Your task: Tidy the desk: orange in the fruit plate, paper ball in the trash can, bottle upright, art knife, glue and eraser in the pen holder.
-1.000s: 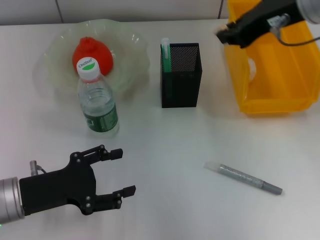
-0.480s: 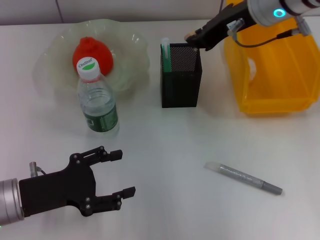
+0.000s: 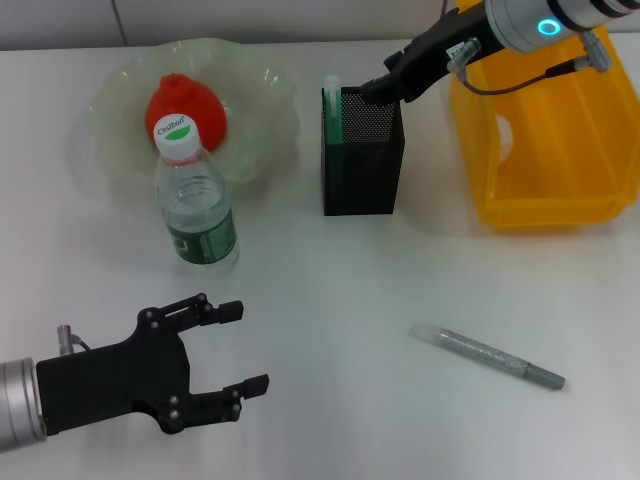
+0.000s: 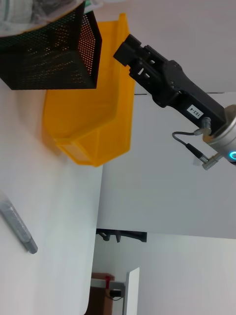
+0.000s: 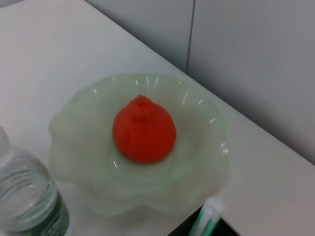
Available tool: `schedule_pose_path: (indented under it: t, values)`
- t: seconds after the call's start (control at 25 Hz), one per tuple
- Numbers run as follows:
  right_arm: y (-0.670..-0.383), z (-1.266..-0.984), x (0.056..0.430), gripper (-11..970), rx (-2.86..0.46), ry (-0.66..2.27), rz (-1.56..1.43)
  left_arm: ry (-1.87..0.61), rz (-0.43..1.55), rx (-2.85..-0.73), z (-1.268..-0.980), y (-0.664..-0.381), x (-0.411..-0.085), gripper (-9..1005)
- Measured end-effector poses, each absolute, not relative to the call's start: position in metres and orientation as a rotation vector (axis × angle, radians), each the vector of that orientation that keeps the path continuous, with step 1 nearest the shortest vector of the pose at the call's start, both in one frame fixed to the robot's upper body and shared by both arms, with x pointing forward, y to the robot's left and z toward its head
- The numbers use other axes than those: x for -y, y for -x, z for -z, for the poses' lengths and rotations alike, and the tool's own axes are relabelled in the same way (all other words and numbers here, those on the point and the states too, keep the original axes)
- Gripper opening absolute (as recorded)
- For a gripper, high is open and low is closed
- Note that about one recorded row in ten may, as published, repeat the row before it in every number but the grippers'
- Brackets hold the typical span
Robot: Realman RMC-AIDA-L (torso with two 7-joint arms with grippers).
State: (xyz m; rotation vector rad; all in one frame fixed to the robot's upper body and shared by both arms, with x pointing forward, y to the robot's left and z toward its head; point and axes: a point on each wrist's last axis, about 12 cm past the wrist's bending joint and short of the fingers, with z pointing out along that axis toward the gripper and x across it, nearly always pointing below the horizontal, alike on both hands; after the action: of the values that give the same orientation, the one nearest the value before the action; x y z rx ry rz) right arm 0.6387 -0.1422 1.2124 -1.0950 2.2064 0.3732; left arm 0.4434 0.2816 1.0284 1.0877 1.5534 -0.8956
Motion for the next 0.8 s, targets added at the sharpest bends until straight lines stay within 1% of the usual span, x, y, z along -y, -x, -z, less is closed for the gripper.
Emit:
schedule_pose_path:
  t: [0.12, 0.16, 0.2, 0.24, 0.36, 0.4, 0.48, 0.56, 0.6, 0.64, 0.68, 0.76, 0.8]
  values:
    - [-0.632, -1.218, 0.143, 397, -2.232, 1.109, -0.395, -1.085, 0.897, -1.551, -1.029, -0.443, -0.282, 812]
    - [-0.626, -1.221, 0.144, 446, -2.255, 1.125, -0.410, -1.085, 0.897, -1.552, -1.029, -0.443, -0.283, 812]
    - [-0.614, -1.226, 0.146, 494, -2.296, 1.171, -0.430, -1.084, 0.899, -1.550, -1.029, -0.441, -0.285, 812]
    - [-0.614, -1.226, 0.146, 533, -2.296, 1.171, -0.430, -1.084, 0.899, -1.550, -1.029, -0.441, -0.285, 812]
    - [-0.596, -1.228, 0.151, 650, -2.363, 1.253, -0.446, -1.082, 0.896, -1.554, -1.029, -0.439, -0.288, 812]
    - [-0.587, -1.224, 0.154, 689, -2.403, 1.297, -0.452, -1.082, 0.892, -1.558, -1.030, -0.439, -0.290, 812]
    - [-0.579, -1.215, 0.154, 724, -2.442, 1.348, -0.449, -1.082, 0.891, -1.560, -1.030, -0.439, -0.291, 812]
    - [-0.576, -1.211, 0.153, 759, -2.449, 1.373, -0.440, -1.082, 0.891, -1.560, -1.030, -0.439, -0.291, 812]
    - [-0.569, -1.199, 0.147, 777, -2.460, 1.450, -0.409, -1.083, 0.890, -1.560, -1.030, -0.439, -0.291, 812]
    - [-0.569, -1.199, 0.147, 794, -2.460, 1.450, -0.409, -1.083, 0.890, -1.560, -1.030, -0.439, -0.291, 812]
    - [-0.565, -1.190, 0.142, 812, -2.463, 1.508, -0.380, -1.083, 0.890, -1.560, -1.030, -0.439, -0.291, 812]
    - [-0.564, -1.186, 0.139, 812, -2.463, 1.532, -0.366, -1.083, 0.890, -1.560, -1.030, -0.439, -0.291, 813]
    - [-0.560, -1.175, 0.133, 813, -2.469, 1.584, -0.345, -1.083, 0.889, -1.560, -1.030, -0.439, -0.291, 813]
